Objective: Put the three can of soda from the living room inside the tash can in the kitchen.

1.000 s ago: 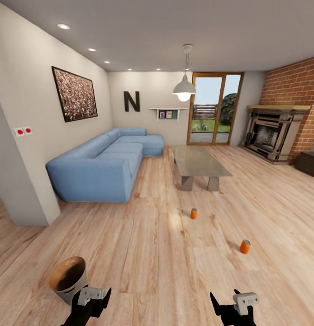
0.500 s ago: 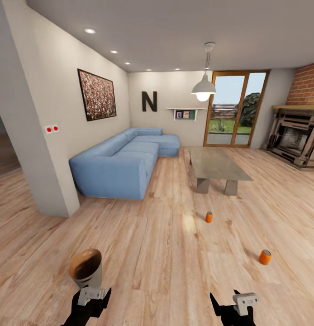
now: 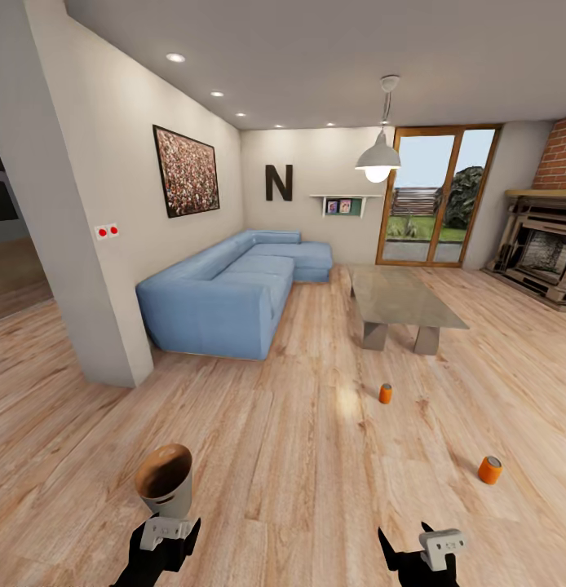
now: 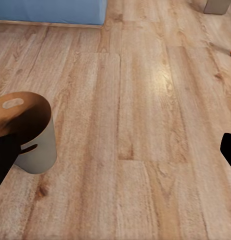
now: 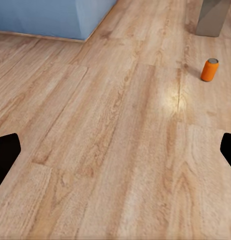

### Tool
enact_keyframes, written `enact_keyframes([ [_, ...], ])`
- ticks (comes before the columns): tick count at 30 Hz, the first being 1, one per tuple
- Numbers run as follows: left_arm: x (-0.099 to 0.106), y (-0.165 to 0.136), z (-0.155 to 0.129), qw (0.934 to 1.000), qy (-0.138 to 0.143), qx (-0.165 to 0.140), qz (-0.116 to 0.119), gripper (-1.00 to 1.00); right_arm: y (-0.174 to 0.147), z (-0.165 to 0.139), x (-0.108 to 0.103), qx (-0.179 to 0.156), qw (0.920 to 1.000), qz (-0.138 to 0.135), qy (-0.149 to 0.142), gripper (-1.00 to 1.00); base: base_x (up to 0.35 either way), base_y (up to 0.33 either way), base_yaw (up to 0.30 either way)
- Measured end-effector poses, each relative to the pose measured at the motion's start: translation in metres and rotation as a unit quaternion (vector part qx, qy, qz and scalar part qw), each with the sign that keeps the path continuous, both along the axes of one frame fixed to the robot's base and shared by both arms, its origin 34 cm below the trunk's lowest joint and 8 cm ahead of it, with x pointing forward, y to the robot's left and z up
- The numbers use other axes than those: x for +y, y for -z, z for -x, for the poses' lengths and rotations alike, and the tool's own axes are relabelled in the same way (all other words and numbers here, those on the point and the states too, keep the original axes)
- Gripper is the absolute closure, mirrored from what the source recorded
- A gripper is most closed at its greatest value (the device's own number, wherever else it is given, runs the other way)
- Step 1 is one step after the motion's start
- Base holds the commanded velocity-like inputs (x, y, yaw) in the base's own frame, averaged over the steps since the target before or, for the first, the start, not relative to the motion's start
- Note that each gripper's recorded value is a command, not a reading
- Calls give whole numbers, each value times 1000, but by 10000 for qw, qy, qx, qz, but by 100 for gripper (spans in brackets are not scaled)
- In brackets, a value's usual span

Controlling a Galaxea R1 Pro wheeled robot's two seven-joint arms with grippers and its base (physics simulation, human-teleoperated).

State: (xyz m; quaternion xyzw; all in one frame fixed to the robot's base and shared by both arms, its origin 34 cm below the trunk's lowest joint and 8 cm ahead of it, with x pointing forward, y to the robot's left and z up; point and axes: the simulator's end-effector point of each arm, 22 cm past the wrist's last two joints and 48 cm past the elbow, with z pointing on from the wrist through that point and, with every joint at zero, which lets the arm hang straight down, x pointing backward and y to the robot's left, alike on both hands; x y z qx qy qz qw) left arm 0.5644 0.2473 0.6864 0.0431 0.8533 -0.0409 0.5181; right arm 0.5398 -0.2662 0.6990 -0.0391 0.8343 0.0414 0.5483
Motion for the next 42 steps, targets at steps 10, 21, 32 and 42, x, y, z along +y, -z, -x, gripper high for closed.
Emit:
enact_keyframes([
  [10,0,0,0,10000,1,0,-1,-100,0,-1,1,-26,10000,7,-9,-100,0,0,10],
  [21,0,1,0,10000,4,11,-4,-100,2,-1,2,-8,10000,-10,3,-100,0,0,164],
  [32,0,-1,-1,10000,12,-49,-14,-100,2,-1,2,-8,10000,-8,1,-100,0,0,232],
  [42,-1,-3,-2,9999,17,-104,-17,-100,2,0,2,-4,10000,-7,0,-100,0,0,240],
])
